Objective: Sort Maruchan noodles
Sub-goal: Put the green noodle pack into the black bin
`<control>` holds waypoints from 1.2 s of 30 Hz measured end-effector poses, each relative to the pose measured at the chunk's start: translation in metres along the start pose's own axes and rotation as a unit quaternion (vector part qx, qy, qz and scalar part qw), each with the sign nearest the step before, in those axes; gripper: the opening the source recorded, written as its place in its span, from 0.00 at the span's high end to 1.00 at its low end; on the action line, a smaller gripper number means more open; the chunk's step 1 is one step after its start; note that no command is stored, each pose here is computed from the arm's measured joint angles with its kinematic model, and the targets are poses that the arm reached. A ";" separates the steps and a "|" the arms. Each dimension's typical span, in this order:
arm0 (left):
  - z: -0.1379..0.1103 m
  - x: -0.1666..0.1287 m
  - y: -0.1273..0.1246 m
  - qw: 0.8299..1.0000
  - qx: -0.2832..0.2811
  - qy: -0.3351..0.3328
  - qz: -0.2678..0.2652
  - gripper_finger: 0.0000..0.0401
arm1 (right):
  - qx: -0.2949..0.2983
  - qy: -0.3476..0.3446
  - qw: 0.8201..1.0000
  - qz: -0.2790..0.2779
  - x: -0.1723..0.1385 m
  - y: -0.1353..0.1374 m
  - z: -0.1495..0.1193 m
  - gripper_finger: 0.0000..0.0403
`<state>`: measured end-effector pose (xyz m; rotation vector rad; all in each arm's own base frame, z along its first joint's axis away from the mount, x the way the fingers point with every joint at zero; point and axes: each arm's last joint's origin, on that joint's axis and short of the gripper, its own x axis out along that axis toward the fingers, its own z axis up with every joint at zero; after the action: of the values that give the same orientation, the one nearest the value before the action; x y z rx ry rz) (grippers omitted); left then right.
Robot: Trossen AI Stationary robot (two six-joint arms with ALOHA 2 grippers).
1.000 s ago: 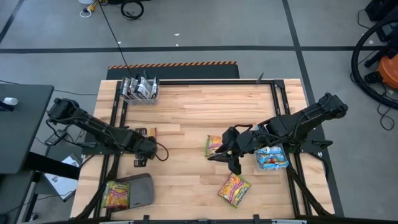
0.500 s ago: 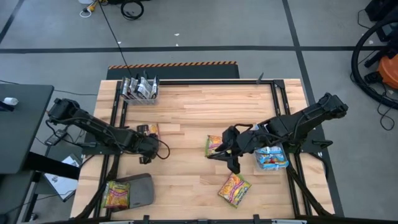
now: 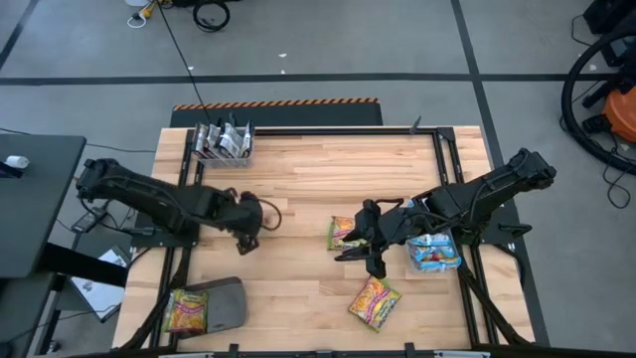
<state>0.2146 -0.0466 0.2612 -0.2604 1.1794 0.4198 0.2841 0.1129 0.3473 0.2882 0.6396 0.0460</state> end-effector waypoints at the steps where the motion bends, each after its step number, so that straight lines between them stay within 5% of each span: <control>1: 0.005 -0.013 -0.001 1.000 -0.026 0.001 -0.013 0.99 | -0.007 0.000 1.000 0.000 0.000 0.000 0.000 0.58; 9: 0.013 -0.109 -0.024 0.956 -0.260 0.009 -0.139 1.00 | -0.040 -0.001 0.999 0.001 0.000 0.000 0.000 0.58; 19: -0.066 -0.128 -0.087 0.911 -0.356 0.022 -0.207 1.00 | -0.042 -0.007 0.999 -0.006 0.007 0.010 -0.005 0.58; 29: -0.122 -0.119 -0.126 0.916 -0.350 0.035 -0.191 1.00 | 0.020 -0.008 0.999 0.034 0.043 0.046 -0.024 0.58; 36: -0.122 -0.098 -0.132 0.932 -0.342 0.016 -0.116 1.00 | 0.071 0.000 0.995 0.068 0.063 0.073 -0.045 0.58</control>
<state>0.1403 -0.2327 0.3052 -1.0050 0.9834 0.6091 0.3111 0.2022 0.2971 0.4693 0.6239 0.1305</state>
